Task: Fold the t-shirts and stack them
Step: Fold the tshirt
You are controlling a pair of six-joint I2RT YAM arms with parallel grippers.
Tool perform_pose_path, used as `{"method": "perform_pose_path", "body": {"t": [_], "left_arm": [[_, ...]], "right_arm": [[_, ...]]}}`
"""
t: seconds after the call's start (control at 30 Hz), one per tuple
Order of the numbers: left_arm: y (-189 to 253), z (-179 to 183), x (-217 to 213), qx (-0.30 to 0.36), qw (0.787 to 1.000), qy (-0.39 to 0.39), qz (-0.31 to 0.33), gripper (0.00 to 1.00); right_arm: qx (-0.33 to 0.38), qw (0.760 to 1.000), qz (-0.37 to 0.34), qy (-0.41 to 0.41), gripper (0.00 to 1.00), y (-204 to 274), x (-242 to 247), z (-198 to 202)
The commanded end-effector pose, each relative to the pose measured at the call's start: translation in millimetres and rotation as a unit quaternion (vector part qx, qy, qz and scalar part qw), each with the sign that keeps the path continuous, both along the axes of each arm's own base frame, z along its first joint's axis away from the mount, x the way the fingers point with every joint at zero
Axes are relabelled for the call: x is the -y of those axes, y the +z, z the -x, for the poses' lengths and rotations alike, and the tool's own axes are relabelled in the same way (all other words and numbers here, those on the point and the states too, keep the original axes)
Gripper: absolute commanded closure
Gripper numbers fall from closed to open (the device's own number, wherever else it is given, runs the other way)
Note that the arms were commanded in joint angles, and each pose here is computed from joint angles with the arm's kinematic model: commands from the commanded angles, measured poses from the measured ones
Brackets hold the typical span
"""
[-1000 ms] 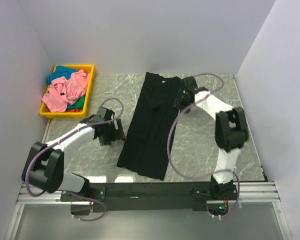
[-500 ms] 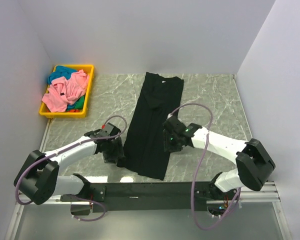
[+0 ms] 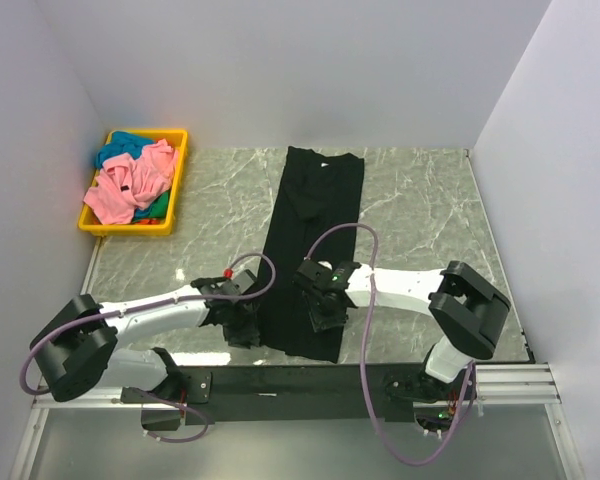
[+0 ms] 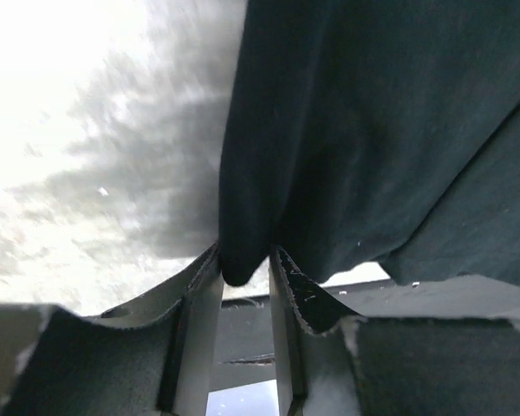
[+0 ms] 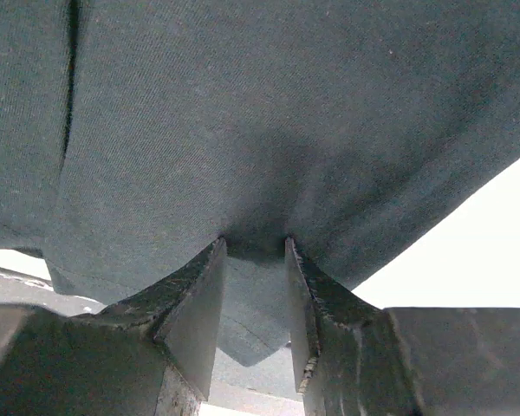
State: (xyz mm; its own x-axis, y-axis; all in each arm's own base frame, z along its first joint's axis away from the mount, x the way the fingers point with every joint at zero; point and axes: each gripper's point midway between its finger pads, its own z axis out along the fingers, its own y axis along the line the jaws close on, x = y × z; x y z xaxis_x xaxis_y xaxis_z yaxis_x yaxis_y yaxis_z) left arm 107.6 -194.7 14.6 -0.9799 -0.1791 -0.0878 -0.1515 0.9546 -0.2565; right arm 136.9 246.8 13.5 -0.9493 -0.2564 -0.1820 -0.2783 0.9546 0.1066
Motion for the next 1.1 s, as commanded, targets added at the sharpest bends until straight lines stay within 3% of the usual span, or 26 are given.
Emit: {"method": "perform_pose_path", "body": {"t": [0.0,0.13,0.33,0.47,0.57,0.77,1.07], "left_arm": [[-11,28,-14,-0.039,0.998,0.006,-0.048,0.66],[-5,38,-11,-0.042,0.998,0.005,-0.056,0.66],[20,32,-16,-0.002,0.998,0.044,-0.038,0.51],[34,23,-6,0.020,0.998,0.054,-0.009,0.36],[38,20,4,0.019,0.999,0.047,0.006,0.32],[37,12,9,0.034,0.998,0.047,0.004,0.29],[30,8,16,0.036,0.999,0.038,0.006,0.29]], "right_arm": [[-0.020,0.997,0.077,0.003,0.59,-18,43,19],[-0.022,0.997,0.070,-0.010,0.59,-13,56,30],[0.006,0.998,0.039,-0.041,0.58,13,66,33],[0.014,0.997,0.006,-0.082,0.51,28,67,37],[0.005,0.994,0.017,-0.103,0.47,23,80,47],[-0.045,0.990,-0.048,-0.122,0.46,8,67,68],[-0.060,0.988,-0.056,-0.131,0.48,-5,64,73]]}}
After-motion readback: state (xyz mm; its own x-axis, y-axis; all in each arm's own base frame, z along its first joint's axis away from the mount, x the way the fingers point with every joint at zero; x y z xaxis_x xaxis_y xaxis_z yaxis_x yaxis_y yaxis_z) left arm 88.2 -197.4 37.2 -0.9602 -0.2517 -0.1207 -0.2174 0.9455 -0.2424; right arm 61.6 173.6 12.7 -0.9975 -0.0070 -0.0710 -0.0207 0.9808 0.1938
